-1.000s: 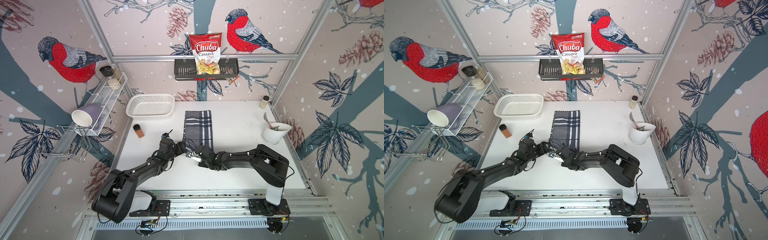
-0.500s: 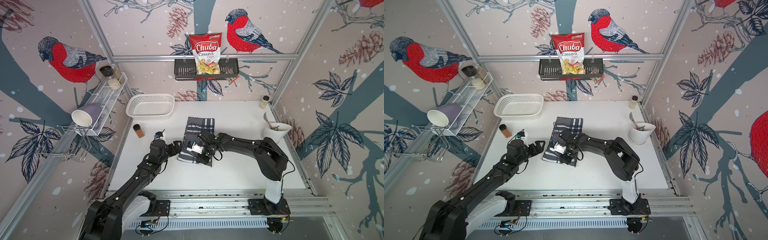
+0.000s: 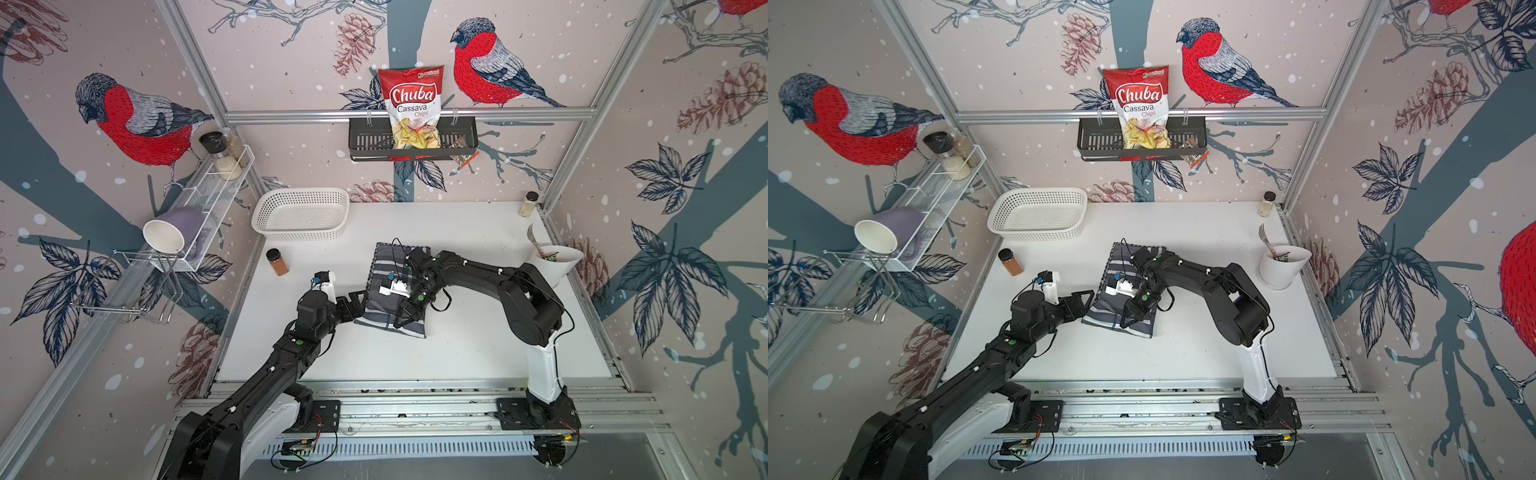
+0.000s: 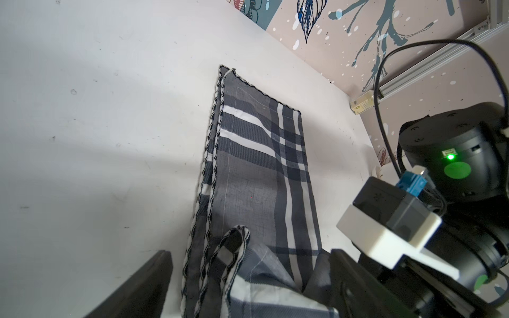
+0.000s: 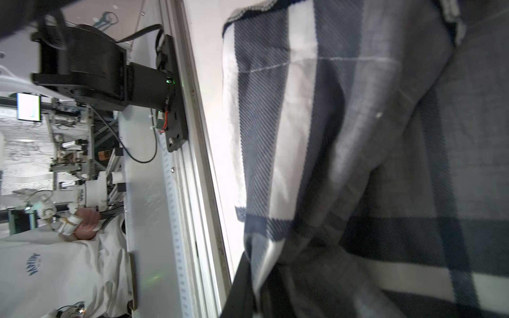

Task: Roll up the pillowcase
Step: Roll the pillowcase at the center of the board.

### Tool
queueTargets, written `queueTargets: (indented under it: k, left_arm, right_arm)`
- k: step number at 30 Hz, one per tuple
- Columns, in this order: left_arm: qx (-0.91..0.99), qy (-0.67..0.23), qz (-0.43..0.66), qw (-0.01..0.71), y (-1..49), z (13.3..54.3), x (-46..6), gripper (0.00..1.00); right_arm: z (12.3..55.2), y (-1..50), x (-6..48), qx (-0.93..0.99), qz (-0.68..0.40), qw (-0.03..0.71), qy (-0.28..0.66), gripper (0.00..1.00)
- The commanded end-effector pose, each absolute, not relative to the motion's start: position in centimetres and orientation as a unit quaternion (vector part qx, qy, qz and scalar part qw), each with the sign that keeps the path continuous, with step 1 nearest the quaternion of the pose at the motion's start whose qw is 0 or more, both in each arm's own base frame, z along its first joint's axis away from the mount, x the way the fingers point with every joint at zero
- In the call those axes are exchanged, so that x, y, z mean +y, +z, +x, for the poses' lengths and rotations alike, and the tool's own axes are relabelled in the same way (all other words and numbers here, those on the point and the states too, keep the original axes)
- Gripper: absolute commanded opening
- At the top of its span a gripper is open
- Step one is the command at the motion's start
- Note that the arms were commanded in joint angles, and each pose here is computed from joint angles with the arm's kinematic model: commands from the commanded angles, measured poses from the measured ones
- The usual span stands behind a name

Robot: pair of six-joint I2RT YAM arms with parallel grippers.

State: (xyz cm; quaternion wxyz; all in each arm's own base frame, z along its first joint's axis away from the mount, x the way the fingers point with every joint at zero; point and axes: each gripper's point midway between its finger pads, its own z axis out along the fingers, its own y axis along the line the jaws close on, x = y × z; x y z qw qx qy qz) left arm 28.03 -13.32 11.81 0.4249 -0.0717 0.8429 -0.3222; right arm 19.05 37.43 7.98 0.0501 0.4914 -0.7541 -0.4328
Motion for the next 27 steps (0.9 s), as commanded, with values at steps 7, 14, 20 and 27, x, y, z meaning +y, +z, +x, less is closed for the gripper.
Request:
queueTargets:
  k: [7, 14, 20, 27]
  left_arm:
    - [0.821, -0.360, -0.036, 0.442, 12.9, 29.4, -15.6, 0.91]
    - [0.843, -0.330, -0.026, 0.425, 10.8, 30.3, -16.6, 0.84]
    - [0.865, -0.266, -0.087, 0.417, 7.3, 30.5, -14.2, 0.73]
    - [0.881, -0.238, -0.124, 0.390, 5.1, 31.3, -13.6, 0.72]
  right_arm:
    - [22.0, 7.4, 36.7, -0.754, 0.439, 0.074, -0.483, 0.00]
    - [25.4, 5.4, 36.6, -0.791, 0.412, 0.080, -0.446, 0.01]
    - [26.6, 4.9, 37.0, -0.799, 0.415, 0.078, -0.428, 0.07]
    - [26.9, 4.3, 38.4, -0.809, 0.429, 0.078, -0.395, 0.10]
